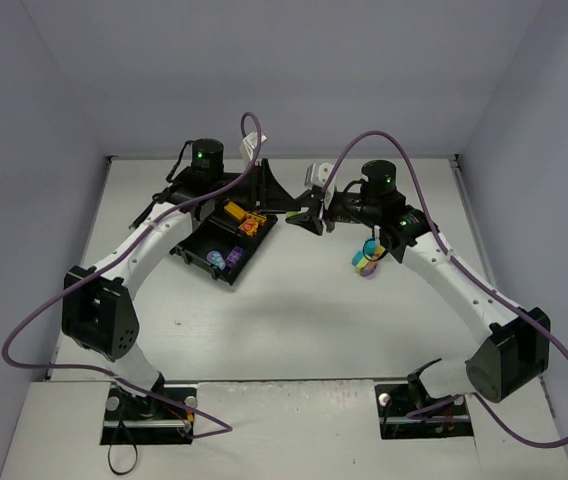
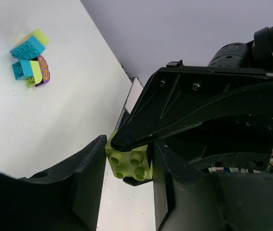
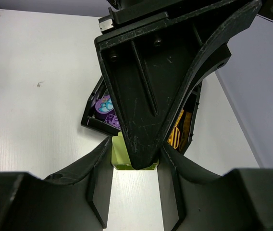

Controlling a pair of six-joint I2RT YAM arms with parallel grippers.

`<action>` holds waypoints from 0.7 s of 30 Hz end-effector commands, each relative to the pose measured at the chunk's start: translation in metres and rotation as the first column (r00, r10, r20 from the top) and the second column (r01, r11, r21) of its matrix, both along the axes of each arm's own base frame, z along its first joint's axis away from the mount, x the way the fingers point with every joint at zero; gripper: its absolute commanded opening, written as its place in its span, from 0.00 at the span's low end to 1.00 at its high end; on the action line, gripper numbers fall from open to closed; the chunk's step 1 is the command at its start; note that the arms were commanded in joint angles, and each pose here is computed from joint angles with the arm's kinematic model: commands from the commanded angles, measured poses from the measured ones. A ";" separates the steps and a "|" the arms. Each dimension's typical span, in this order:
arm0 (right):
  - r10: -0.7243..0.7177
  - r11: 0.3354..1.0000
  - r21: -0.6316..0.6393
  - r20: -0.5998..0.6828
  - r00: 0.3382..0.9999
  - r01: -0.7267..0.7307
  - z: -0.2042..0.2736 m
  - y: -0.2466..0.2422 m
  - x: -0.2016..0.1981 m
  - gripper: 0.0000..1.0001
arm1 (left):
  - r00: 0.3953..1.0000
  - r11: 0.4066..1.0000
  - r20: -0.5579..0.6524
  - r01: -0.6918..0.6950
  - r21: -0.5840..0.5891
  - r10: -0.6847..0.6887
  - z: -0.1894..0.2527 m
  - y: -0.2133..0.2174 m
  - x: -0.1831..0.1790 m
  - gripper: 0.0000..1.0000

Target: Sort the legos into containers by color

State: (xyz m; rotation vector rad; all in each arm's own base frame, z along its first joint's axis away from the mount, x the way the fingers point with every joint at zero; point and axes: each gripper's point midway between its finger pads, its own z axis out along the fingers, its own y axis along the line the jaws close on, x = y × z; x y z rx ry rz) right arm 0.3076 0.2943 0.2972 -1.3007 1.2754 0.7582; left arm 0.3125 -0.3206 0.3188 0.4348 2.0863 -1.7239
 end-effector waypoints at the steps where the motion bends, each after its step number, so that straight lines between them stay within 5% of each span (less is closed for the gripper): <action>1: 0.027 0.997 0.074 0.115 0.993 -0.036 0.036 0.007 -0.002 0.23 | 0.994 0.997 0.104 0.034 -0.066 -0.027 0.033 -0.001 -0.010 0.00; 2: 0.012 0.997 0.073 0.113 0.994 -0.021 0.036 0.006 0.000 0.32 | 0.994 0.998 0.105 0.025 -0.065 -0.018 0.032 0.002 -0.007 0.00; 3: 0.000 0.997 0.073 0.106 0.994 -0.007 0.034 0.005 0.001 0.53 | 0.994 0.998 0.105 0.022 -0.065 -0.015 0.032 0.003 -0.006 0.00; 5: -0.046 0.997 0.069 0.083 0.995 0.040 0.029 -0.001 0.007 0.71 | 0.994 0.998 0.105 0.002 -0.065 0.004 0.032 0.009 0.000 0.00; 12: -0.233 0.967 0.088 -0.094 0.968 0.241 0.014 -0.039 0.029 0.82 | 0.984 0.986 0.095 -0.159 0.051 0.154 0.012 0.055 0.038 0.00; 15: -0.379 0.913 0.086 -0.188 0.906 0.400 0.007 -0.063 0.043 0.88 | 0.952 0.949 0.153 -0.286 0.132 0.265 0.003 0.092 0.067 0.00; 18: -0.496 0.833 0.076 -0.335 0.801 0.548 -0.003 -0.085 0.053 0.96 | 0.879 0.839 0.253 -0.466 0.281 0.403 -0.016 0.132 0.102 0.00; 21: -0.502 0.803 0.077 -0.446 0.741 0.591 -0.011 -0.093 0.050 0.96 | 0.777 0.654 0.376 -0.629 0.420 0.505 -0.035 0.175 0.140 0.00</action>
